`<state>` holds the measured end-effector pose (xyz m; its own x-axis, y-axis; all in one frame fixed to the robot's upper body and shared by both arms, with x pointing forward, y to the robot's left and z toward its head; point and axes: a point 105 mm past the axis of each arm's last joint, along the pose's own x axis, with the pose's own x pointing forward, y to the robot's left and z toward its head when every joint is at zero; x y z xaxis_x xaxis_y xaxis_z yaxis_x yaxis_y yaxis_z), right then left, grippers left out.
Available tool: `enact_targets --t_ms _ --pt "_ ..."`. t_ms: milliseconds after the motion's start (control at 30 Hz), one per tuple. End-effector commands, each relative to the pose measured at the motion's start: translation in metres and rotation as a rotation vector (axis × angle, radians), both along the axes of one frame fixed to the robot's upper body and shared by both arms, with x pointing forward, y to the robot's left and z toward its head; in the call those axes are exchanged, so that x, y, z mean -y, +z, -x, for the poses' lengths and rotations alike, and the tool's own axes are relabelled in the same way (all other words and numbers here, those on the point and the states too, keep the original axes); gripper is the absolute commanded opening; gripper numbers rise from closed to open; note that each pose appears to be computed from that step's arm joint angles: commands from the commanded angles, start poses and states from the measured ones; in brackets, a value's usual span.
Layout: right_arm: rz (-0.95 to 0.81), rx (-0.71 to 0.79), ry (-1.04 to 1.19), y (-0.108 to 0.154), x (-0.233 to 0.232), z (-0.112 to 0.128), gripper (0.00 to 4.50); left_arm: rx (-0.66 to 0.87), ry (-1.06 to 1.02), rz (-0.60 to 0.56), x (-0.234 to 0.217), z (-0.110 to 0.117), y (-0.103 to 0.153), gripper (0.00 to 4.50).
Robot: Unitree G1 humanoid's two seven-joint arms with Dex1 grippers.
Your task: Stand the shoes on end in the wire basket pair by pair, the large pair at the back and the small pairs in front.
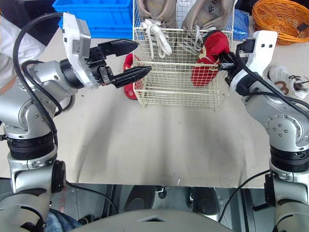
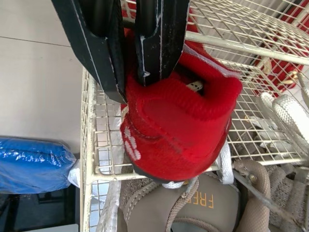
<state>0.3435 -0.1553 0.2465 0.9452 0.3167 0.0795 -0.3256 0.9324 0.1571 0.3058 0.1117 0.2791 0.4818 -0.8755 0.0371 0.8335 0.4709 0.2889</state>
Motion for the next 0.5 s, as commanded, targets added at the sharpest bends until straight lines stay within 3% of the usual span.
enact_targets --t_ms 33,233,267,500 --pt "0.011 0.023 -0.033 0.008 0.008 0.003 1.38 0.053 -0.003 0.002 0.0 0.007 0.011 4.5" --pt "0.041 0.051 -0.063 0.018 0.021 0.009 4.26 0.041 0.017 -0.009 -0.007 0.004 0.007 4.5" --pt "0.05 0.056 -0.068 0.02 0.023 0.011 4.45 0.039 0.023 -0.01 -0.009 0.003 0.006 4.5" --pt "0.092 0.081 -0.09 0.03 0.04 0.024 4.45 0.015 0.102 -0.024 -0.031 -0.012 -0.003 4.5"
